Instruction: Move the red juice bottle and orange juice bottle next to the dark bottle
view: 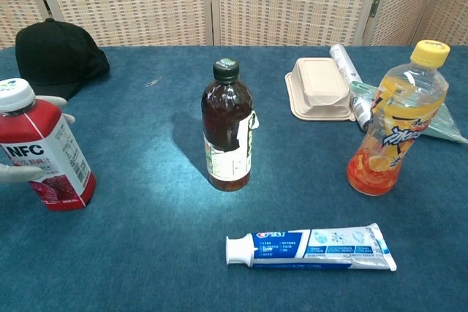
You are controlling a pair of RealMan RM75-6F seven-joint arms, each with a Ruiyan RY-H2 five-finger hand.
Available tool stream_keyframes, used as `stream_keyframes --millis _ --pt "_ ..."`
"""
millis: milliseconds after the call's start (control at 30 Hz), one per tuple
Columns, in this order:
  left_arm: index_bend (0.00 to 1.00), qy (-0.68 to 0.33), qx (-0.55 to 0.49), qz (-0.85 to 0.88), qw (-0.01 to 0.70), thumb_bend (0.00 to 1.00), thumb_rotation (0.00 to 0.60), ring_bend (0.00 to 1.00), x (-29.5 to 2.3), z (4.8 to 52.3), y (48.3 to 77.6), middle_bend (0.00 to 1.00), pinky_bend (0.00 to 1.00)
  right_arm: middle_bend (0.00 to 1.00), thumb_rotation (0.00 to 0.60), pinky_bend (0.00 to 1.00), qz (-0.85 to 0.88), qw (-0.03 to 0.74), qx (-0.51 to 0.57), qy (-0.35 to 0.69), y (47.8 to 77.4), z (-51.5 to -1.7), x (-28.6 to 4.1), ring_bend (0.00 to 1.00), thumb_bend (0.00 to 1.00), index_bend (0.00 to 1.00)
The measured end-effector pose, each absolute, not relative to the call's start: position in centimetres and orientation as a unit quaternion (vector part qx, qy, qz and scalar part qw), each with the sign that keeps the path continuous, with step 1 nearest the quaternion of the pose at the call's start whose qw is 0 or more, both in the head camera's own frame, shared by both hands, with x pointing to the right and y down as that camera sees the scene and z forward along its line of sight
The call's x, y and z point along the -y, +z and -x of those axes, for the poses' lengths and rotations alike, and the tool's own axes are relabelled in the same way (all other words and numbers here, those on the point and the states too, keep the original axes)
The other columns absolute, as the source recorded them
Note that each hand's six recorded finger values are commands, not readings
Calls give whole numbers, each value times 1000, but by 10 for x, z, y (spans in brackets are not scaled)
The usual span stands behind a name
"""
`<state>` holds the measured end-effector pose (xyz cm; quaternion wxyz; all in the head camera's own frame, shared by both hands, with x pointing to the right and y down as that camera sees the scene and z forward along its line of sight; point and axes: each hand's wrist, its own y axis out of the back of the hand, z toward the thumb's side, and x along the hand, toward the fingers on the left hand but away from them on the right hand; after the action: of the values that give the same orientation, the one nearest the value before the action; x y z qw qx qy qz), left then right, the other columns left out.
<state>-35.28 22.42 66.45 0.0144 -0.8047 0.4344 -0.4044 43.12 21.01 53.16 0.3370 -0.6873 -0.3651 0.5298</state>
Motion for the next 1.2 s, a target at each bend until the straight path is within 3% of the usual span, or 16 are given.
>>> stream_keyframes --millis 333,600,1200 --pt "488 -404 -453 794 17 23 600 292 -219 350 673 448 250 262 600 428 687 336 368 529 530 -432 -209 276 529 326" --pt "608 -397 -457 795 32 23 600 352 -218 348 673 553 280 264 600 428 687 335 367 530 530 -433 -209 276 528 326" --pt "609 -360 -472 797 109 24 600 371 -193 328 664 567 298 266 600 428 689 336 369 526 527 -432 -209 276 528 326"
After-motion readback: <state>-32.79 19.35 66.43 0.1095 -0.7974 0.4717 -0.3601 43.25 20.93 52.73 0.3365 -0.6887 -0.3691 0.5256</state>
